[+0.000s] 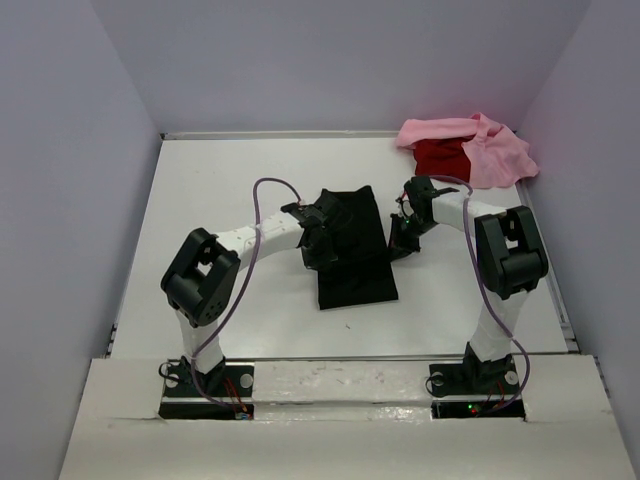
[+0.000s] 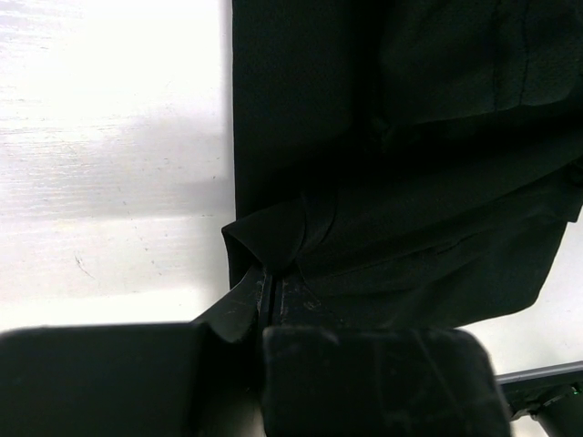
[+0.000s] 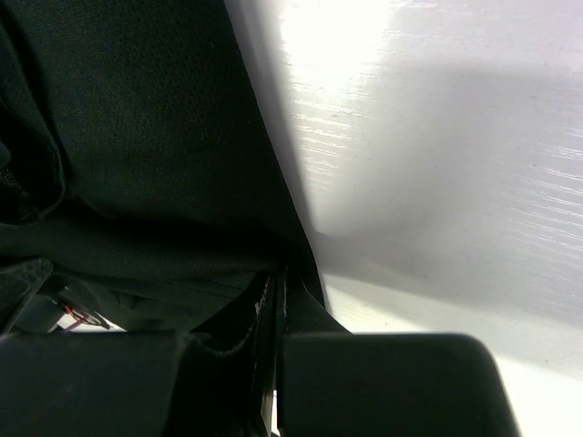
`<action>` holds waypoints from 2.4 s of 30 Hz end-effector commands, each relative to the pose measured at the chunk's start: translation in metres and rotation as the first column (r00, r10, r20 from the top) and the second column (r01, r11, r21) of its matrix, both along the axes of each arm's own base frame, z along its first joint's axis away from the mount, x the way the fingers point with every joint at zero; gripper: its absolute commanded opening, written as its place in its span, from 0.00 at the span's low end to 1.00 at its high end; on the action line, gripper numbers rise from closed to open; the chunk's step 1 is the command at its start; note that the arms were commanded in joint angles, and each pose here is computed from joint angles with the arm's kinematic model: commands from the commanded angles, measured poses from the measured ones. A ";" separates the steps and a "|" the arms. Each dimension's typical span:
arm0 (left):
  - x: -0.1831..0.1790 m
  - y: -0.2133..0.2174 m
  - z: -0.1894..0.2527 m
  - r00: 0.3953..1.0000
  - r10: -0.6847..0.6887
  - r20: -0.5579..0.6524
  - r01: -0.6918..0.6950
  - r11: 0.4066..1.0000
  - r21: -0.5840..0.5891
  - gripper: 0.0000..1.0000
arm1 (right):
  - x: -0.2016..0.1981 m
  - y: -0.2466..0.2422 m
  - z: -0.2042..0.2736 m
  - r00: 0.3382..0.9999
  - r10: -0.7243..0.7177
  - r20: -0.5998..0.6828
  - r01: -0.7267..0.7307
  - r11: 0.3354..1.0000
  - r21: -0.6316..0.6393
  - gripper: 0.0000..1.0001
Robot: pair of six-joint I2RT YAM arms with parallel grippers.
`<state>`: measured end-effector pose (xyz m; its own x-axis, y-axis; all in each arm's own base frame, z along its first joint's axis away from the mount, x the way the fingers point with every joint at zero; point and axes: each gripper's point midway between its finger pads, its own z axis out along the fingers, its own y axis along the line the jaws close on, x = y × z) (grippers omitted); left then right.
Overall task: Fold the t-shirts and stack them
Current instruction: Fold the tshirt
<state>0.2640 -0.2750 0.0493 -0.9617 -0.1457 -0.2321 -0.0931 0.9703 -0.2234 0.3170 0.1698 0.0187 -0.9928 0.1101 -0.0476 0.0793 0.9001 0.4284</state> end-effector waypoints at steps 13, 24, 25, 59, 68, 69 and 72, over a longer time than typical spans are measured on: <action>-0.016 0.035 -0.028 0.998 0.025 -0.063 -0.017 0.991 0.131 0.00 | 0.032 -0.027 -0.014 0.991 -0.061 0.117 0.077 0.988 -0.132 0.00; -0.008 0.024 -0.028 0.998 0.030 -0.054 -0.025 0.995 0.098 0.00 | 0.032 -0.018 -0.014 0.994 -0.056 0.097 0.064 0.994 -0.085 0.00; -0.008 0.024 -0.030 0.998 0.028 -0.056 -0.022 0.995 0.102 0.00 | 0.033 -0.018 -0.013 0.993 -0.056 0.100 0.065 0.994 -0.086 0.00; 0.005 0.017 -0.022 0.999 -0.015 -0.041 0.019 0.993 0.113 0.00 | -0.051 0.008 0.094 0.985 -0.074 0.153 0.030 0.962 0.273 0.64; -0.001 0.023 -0.019 0.999 -0.004 -0.040 0.009 0.993 0.117 0.00 | -0.031 0.028 0.078 0.985 -0.056 0.165 0.003 0.952 0.306 0.60; -0.002 0.024 -0.019 0.999 -0.002 -0.039 0.007 0.993 0.118 0.00 | -0.027 0.029 0.079 0.983 -0.056 0.177 -0.002 0.951 0.311 0.60; -0.003 0.025 -0.020 0.999 0.001 -0.039 0.004 0.993 0.117 0.00 | -0.019 0.034 0.078 0.979 -0.047 0.199 -0.018 0.950 0.312 0.60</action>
